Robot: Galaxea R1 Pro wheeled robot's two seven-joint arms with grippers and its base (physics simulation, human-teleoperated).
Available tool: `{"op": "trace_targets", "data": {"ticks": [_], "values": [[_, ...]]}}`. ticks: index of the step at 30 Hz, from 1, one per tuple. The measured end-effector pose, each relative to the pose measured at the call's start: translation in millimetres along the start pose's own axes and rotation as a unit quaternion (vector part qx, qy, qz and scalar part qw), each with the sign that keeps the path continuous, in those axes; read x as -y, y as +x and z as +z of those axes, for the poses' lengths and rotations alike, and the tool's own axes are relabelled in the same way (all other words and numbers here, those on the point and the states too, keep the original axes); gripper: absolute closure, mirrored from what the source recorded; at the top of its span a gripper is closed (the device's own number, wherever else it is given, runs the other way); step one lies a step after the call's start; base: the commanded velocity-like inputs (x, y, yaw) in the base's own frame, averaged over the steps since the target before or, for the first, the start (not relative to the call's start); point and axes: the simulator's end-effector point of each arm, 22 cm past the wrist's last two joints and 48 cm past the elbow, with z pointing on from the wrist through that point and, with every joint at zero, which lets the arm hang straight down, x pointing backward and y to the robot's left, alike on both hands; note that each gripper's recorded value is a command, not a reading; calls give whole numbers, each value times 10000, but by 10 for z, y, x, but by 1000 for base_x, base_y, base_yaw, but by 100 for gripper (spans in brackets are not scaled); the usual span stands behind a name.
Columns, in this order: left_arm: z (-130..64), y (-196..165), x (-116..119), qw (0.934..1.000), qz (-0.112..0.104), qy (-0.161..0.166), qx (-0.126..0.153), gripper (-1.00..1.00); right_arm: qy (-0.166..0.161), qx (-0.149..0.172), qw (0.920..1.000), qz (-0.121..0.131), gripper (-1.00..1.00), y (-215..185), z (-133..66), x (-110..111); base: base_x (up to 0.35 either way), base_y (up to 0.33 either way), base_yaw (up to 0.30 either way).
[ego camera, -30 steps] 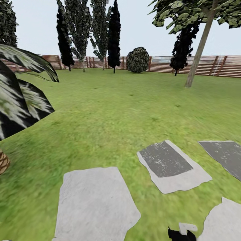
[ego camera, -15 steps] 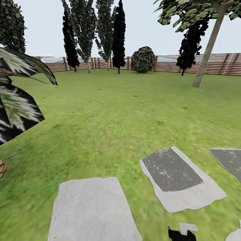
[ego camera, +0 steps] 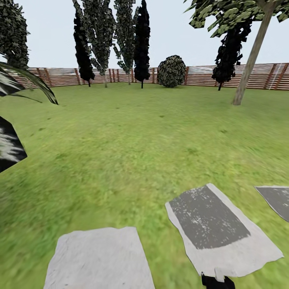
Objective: Pick up the pesticide atomizer in the garden and spray insectifuge to fully cover both potted plants in the garden.
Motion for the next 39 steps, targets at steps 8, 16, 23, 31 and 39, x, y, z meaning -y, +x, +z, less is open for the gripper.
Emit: {"op": "trace_targets", "data": {"ticks": [8,16,23,31,39], "values": [[0,3,-3,10000,-1,-2,-3,100,8,-1,10000,5,-100,0,0,5,332,-103,0],[1,-5,2,10000,-1,1,5,100,10,-2,10000,5,-100,2,-1,4,332,-103,0],[1,-4,2,10000,-4,0,4,100,8,-1,10000,4,-100,1,0,4,332,-105,0],[0,-2,1,10000,-5,-1,3,100,15,-1,10000,5,-100,0,0,6,332,-105,0],[0,-2,-3,10000,0,-4,3,100,15,-1,10000,5,-100,0,0,6,332,-105,20]]}}
